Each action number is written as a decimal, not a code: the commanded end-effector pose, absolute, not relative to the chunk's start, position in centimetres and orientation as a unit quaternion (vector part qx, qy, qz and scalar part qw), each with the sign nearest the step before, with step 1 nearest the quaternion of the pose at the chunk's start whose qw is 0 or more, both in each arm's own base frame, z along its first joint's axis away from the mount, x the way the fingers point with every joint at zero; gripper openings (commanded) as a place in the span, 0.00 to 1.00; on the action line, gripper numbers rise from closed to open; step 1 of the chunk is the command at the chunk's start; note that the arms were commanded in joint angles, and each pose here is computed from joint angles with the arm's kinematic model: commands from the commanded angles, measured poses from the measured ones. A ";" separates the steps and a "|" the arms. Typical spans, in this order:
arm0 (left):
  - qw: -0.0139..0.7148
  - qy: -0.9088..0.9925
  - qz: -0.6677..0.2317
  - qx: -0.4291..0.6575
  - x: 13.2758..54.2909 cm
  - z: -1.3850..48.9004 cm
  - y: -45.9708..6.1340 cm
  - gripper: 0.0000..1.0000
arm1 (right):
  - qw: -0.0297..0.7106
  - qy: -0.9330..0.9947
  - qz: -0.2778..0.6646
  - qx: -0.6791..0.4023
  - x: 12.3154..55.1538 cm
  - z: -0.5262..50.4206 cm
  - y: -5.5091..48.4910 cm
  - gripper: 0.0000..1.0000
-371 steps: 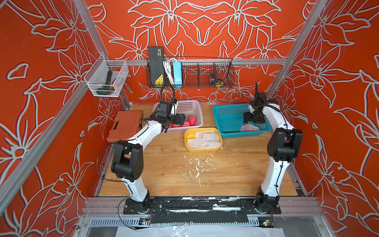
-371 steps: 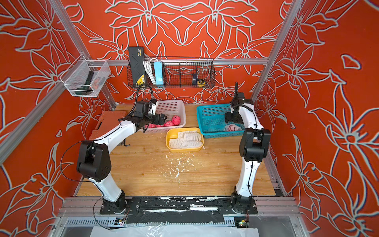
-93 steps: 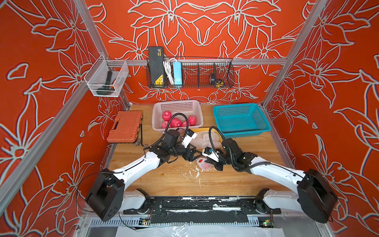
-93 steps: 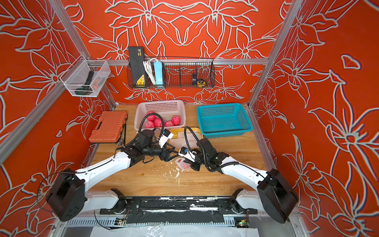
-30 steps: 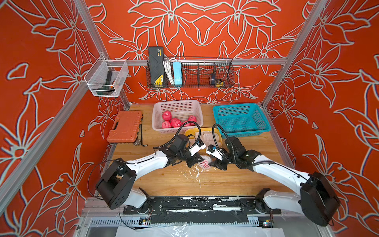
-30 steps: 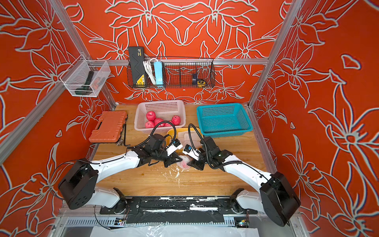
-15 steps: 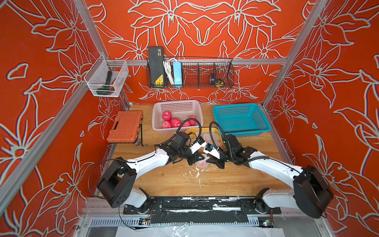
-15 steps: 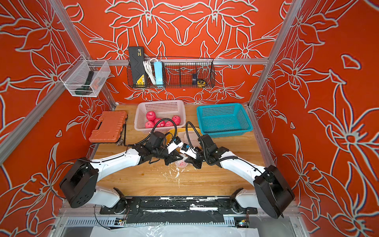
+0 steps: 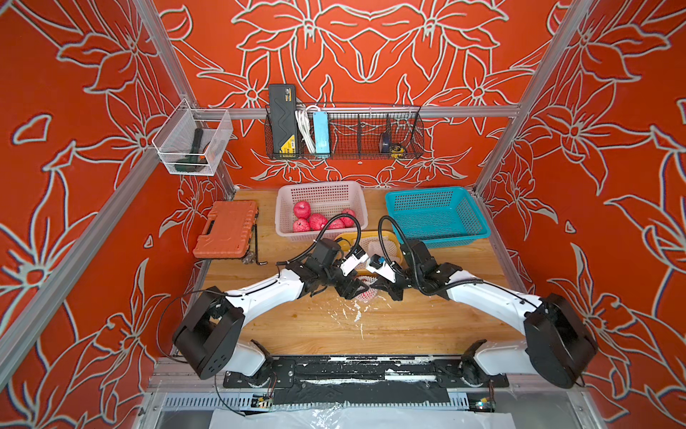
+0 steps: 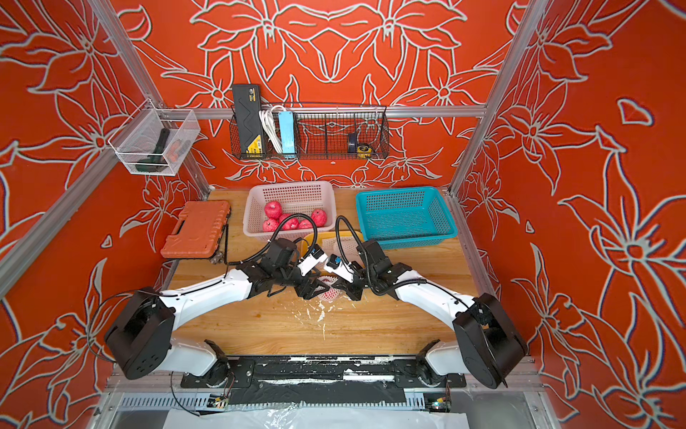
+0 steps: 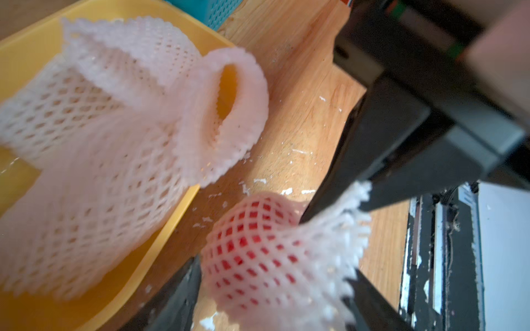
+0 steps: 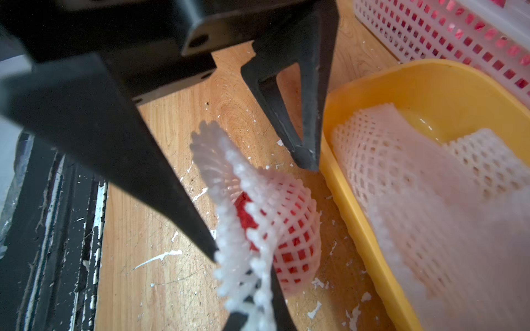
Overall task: Remove foam nets from apples
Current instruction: Remove the foam net from the apple.
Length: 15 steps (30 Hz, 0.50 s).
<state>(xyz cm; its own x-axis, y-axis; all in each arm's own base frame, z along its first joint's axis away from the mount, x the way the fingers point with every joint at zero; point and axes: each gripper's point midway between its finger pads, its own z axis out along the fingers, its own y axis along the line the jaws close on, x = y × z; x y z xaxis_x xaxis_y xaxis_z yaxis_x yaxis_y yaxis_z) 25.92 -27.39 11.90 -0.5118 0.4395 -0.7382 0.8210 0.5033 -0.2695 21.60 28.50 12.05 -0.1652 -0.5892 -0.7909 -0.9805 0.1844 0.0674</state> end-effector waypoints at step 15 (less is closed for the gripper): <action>0.299 0.788 -0.363 0.397 25.7 11.8 -28.8 0.61 | 0.316 0.677 0.342 -0.570 21.4 14.1 29.8 0.00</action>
